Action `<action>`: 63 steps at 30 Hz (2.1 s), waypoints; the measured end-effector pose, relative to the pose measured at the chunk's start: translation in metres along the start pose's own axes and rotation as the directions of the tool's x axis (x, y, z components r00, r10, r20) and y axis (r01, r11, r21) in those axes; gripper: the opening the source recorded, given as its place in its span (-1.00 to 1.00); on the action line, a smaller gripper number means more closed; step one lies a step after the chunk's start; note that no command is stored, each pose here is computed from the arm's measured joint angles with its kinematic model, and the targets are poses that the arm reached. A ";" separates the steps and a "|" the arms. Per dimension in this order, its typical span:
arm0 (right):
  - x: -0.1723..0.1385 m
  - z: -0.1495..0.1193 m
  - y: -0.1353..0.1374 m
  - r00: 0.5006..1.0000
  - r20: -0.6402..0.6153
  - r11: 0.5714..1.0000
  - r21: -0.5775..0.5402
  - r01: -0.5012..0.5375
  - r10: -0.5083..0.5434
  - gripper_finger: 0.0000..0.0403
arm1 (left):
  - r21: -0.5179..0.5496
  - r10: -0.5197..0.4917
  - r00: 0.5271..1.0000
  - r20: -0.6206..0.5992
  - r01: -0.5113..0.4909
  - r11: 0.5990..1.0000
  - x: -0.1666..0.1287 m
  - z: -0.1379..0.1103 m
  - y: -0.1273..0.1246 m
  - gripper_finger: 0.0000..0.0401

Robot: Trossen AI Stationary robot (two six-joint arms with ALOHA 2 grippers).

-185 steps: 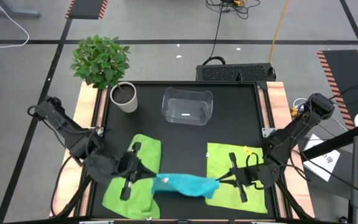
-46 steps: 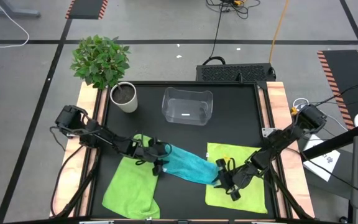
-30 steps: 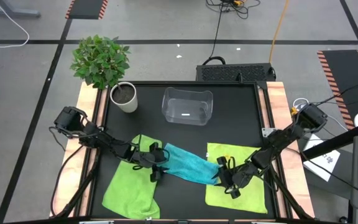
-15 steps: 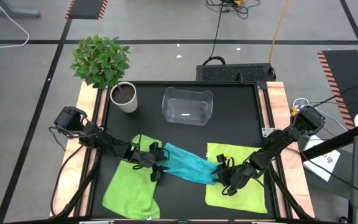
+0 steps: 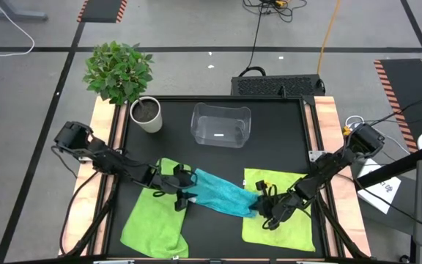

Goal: Fold microfiber towels
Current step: Fold the blue microfiber cloth

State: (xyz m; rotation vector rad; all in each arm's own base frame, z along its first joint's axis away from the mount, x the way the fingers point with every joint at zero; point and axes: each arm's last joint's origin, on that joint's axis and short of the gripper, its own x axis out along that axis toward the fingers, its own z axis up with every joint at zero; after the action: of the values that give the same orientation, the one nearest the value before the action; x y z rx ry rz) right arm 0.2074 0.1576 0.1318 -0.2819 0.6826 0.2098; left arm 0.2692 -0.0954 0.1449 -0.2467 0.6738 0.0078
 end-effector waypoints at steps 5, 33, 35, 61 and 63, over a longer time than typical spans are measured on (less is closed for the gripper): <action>-0.014 0.009 0.001 0.998 0.061 1.000 -0.015 -0.024 0.025 -1.00 | 0.003 -0.003 1.000 0.007 0.003 1.000 -0.003 0.002 0.000 0.07; -0.022 0.022 0.008 0.961 0.170 0.966 0.103 -0.235 0.216 -0.87 | 0.042 -0.014 1.000 -0.004 0.014 0.999 -0.002 0.001 -0.001 0.07; -0.021 0.016 0.007 0.972 0.188 0.975 0.141 -0.171 0.143 -0.84 | 0.042 -0.014 1.000 -0.003 0.014 0.999 -0.002 0.001 -0.001 0.07; -0.034 -0.043 0.012 0.953 0.298 0.991 -0.134 -0.012 0.052 -0.84 | 0.049 -0.029 1.000 -0.008 0.029 0.998 -0.002 0.001 -0.001 0.07; -0.032 -0.039 0.015 0.963 0.266 0.988 -0.155 -0.011 0.052 -0.82 | 0.056 -0.029 1.000 -0.008 0.029 0.998 -0.002 0.001 -0.001 0.07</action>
State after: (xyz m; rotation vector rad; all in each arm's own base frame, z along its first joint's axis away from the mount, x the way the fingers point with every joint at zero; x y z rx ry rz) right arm 0.1556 0.1561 0.1212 -0.3817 0.4012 0.3254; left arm 0.2680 -0.0963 0.1475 -0.2022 0.6770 -0.0398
